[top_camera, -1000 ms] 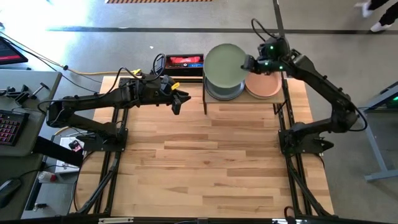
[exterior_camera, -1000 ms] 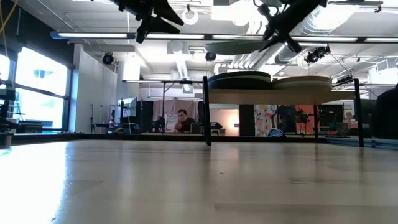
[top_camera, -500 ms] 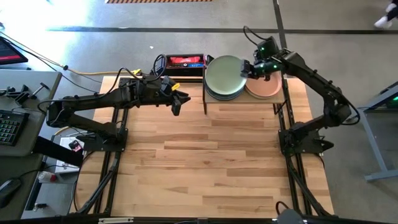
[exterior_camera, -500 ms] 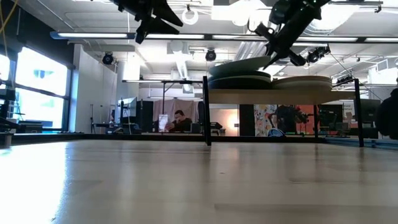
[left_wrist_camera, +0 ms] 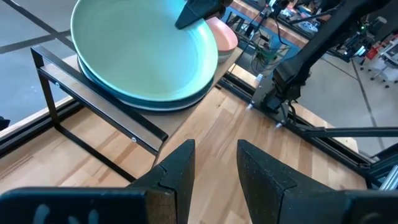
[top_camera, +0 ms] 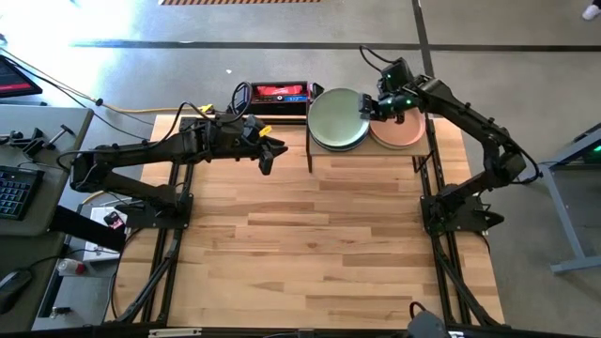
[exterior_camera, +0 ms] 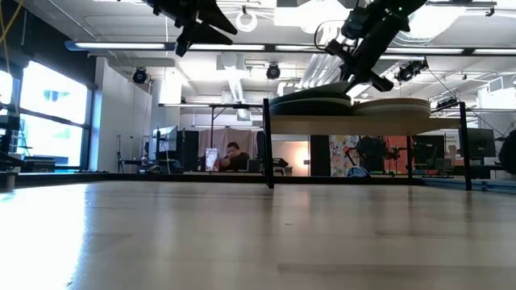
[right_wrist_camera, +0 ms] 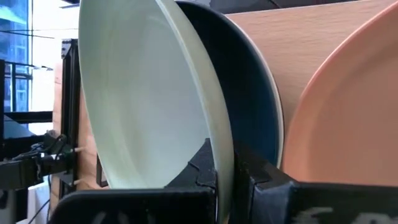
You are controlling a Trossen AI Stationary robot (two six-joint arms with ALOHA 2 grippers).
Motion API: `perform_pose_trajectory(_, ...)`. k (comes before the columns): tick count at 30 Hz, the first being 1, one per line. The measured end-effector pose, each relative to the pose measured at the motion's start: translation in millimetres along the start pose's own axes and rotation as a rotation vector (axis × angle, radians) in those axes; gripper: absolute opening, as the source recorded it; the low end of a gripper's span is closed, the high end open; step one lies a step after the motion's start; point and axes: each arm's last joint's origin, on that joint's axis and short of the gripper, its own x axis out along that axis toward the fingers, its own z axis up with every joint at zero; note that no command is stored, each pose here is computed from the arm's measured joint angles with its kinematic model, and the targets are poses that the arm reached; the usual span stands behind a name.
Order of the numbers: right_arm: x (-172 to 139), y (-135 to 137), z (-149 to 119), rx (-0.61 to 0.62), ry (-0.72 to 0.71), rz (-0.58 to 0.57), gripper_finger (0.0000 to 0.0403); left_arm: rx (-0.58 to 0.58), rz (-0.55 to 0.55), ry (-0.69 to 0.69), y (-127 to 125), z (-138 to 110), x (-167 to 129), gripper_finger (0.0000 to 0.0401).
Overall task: Place and stack plates onto a shelf
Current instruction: Stack the green plate on top of the black plate on the shelf
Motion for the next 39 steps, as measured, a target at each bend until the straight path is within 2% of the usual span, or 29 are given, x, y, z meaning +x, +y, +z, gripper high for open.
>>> perform_pose_trajectory(7, 0, -1, 1, -0.031, -0.020, -0.024, 0.0009, 0.015, 0.000, 0.000, 0, 0, 0, 0.0106)
perform_pose_trajectory(15, 0, -1, 1, -0.037, -0.021, -0.024, 0.0095, 0.015, 0.002, -0.001, 0, 0, 0, 0.0106)
perform_pose_trajectory(19, 0, 0, 0, -0.039, -0.009, -0.009, 0.0120, 0.016, 0.005, -0.002, 0, 0, 0, 0.0106)
perform_pose_trajectory(26, -4, -5, 4, -0.012, 0.043, 0.064, 0.0129, 0.016, 0.007, 0.005, 1, -1, 0, 0.0106)
perform_pose_trajectory(33, -6, -13, 3, 0.025, 0.078, 0.026, 0.0129, 0.015, 0.007, 0.005, 1, -1, 0, 0.0106)
perform_pose_trajectory(39, -10, -14, 0, 0.006, 0.091, 0.019, 0.0129, 0.014, 0.007, 0.005, 1, 0, 0, 0.0106)
